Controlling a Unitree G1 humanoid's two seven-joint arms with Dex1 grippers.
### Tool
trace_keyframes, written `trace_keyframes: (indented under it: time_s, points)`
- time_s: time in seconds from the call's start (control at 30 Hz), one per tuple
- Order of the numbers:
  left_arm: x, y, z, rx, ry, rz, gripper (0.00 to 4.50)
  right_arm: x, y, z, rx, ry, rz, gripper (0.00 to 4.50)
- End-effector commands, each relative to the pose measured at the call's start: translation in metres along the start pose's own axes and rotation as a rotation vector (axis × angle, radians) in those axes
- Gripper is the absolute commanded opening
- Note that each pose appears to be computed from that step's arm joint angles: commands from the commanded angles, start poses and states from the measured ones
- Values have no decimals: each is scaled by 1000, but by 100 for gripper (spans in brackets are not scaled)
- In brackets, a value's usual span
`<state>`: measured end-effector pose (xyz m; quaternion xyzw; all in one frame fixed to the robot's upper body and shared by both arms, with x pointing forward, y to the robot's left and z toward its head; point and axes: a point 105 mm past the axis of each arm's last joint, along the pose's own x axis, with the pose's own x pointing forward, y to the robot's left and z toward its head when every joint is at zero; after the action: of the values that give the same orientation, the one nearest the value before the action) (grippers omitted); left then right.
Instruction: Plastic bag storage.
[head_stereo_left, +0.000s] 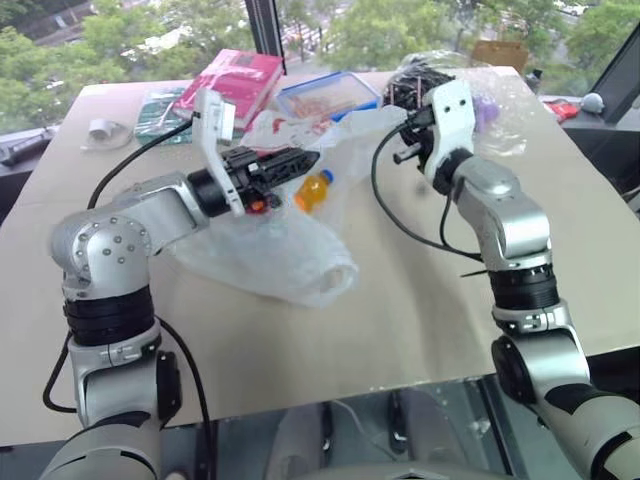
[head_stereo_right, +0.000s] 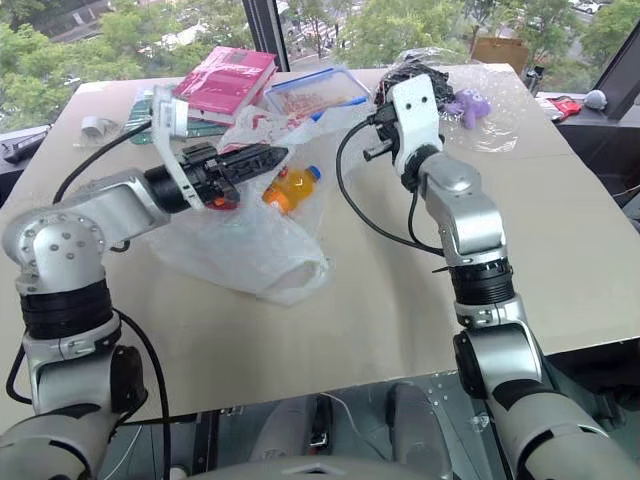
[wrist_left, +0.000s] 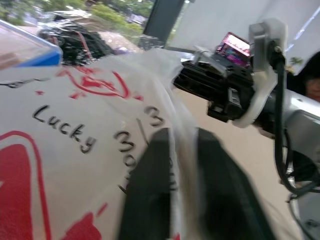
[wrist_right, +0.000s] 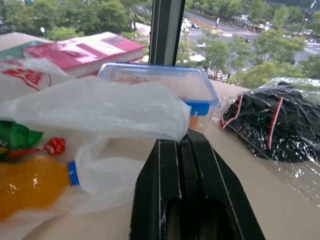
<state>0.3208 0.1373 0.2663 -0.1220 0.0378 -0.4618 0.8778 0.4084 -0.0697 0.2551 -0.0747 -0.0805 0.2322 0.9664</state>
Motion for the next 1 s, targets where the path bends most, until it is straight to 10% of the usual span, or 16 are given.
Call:
trace_keyframes:
  time_s: [0.03,0.2,0.43,0.93,1.0]
  points:
    - [-28,-44,20,-90,41,-297,154,-5,-10,30,-29,-86,-28,0]
    - [-52,-67,19,-201,123,-441,154,-3,-10,23,-31,-64,-25,0]
    - [-68,-87,-58,-137,458,-369,154,-2,-8,18,-26,-50,-15,0]
    - [-7,-36,-107,191,324,3,154,-7,-4,15,-25,-28,-16,0]
    - [1,-41,-108,187,324,-37,206,-7,-4,15,-23,-25,-19,0]
